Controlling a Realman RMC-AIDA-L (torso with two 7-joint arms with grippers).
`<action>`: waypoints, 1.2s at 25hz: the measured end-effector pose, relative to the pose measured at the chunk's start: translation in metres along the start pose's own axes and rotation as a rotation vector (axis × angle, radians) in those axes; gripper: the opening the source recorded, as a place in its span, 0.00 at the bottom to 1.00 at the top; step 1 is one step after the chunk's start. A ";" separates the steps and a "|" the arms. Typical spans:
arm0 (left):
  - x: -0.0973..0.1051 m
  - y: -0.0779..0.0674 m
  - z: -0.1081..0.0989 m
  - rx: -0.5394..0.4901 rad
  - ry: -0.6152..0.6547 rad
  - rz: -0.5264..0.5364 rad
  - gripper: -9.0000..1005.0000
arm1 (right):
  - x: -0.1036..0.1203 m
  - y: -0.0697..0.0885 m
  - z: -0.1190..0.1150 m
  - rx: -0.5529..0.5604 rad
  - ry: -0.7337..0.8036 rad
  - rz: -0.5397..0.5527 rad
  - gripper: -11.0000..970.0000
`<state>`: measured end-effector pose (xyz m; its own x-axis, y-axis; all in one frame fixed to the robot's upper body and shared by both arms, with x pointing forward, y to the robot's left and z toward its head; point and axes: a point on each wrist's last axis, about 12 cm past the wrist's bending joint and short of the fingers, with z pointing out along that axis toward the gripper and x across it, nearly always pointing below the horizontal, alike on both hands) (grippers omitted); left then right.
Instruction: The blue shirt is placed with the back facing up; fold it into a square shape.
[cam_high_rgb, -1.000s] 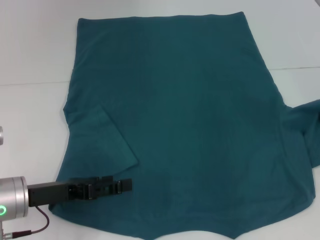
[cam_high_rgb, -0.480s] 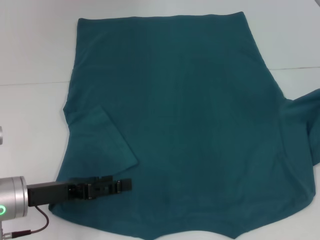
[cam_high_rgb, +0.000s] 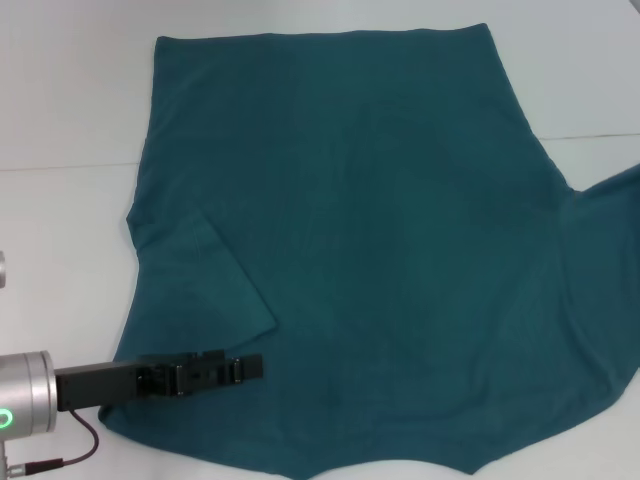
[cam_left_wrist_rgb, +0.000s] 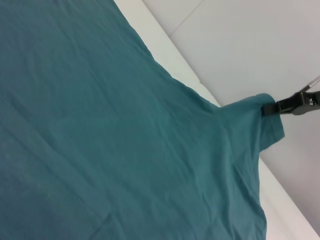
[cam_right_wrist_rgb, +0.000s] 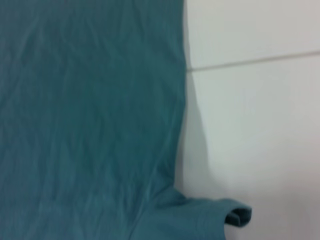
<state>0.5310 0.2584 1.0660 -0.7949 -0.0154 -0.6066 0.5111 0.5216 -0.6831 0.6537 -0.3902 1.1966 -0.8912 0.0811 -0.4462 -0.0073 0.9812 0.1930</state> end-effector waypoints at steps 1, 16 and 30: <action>0.000 0.000 0.000 0.000 0.000 -0.002 0.90 | -0.002 0.002 0.000 0.002 -0.004 -0.009 0.03; -0.001 0.001 -0.001 -0.008 -0.004 -0.008 0.90 | 0.004 0.065 0.017 -0.113 0.167 -0.149 0.03; -0.002 0.003 0.000 -0.024 -0.010 -0.010 0.90 | -0.006 0.104 0.032 -0.097 0.137 -0.184 0.03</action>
<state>0.5340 0.2595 1.0651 -0.7965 -0.0297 -0.6039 0.4948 0.5421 -0.6792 0.6729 -0.2829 1.1919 -0.9238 -0.1287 -0.3606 -0.2131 0.9553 0.2051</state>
